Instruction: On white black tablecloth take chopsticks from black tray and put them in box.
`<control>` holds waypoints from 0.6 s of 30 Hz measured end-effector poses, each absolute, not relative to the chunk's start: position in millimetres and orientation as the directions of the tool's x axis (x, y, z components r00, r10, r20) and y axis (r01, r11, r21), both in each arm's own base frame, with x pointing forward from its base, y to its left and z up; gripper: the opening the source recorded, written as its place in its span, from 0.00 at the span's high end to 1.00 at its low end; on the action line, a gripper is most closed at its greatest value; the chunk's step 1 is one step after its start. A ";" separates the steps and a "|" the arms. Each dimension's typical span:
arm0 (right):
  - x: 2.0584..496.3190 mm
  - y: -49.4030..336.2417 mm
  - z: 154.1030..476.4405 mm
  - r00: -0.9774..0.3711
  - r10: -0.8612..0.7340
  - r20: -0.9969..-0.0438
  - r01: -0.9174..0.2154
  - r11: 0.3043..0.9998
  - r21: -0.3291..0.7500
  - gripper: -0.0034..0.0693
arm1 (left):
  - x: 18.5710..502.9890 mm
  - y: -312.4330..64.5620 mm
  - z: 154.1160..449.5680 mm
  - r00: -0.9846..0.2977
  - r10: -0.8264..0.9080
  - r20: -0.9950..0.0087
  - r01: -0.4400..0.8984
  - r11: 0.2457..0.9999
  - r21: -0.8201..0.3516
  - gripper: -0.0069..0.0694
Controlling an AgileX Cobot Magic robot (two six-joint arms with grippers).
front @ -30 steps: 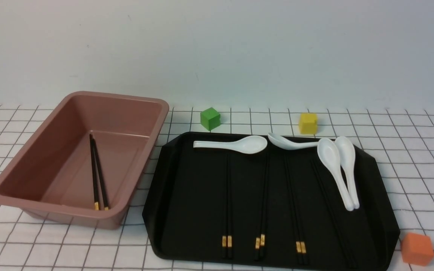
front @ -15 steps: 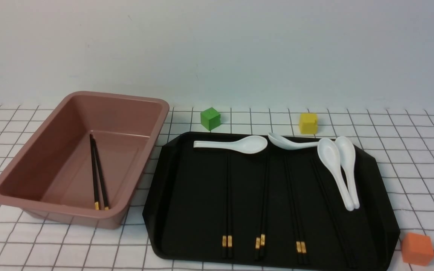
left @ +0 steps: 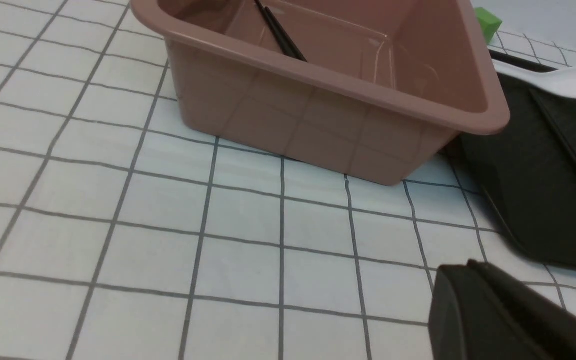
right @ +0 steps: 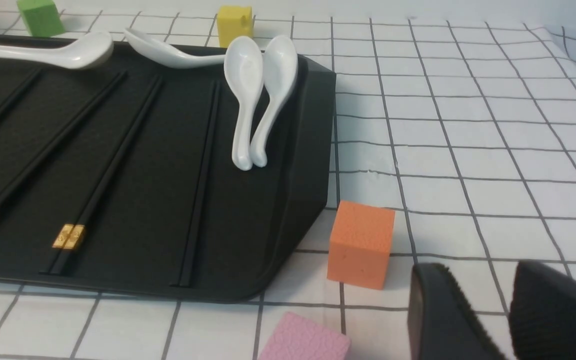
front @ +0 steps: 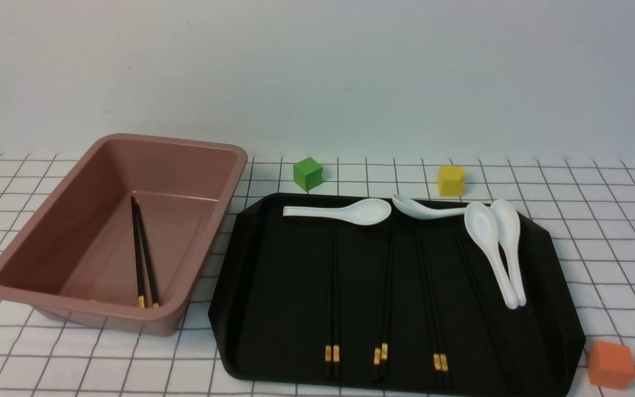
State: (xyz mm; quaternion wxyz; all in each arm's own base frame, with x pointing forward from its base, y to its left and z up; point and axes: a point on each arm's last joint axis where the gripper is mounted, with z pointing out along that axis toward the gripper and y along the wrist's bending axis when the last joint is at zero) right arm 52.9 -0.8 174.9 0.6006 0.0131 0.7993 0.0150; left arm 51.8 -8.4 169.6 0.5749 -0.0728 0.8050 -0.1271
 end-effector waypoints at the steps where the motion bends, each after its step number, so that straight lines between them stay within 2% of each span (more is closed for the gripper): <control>1: 52.9 -0.8 174.9 -0.278 0.039 -0.960 0.003 0.999 0.040 0.62 | 51.8 -8.4 169.6 -0.328 -0.263 -0.907 0.029 0.957 -0.288 0.91; 18: 52.9 -0.8 174.9 -0.278 0.039 -0.960 0.003 0.999 0.040 0.62 | 51.8 -8.4 169.6 -0.328 -0.263 -0.907 0.029 0.957 -0.288 0.89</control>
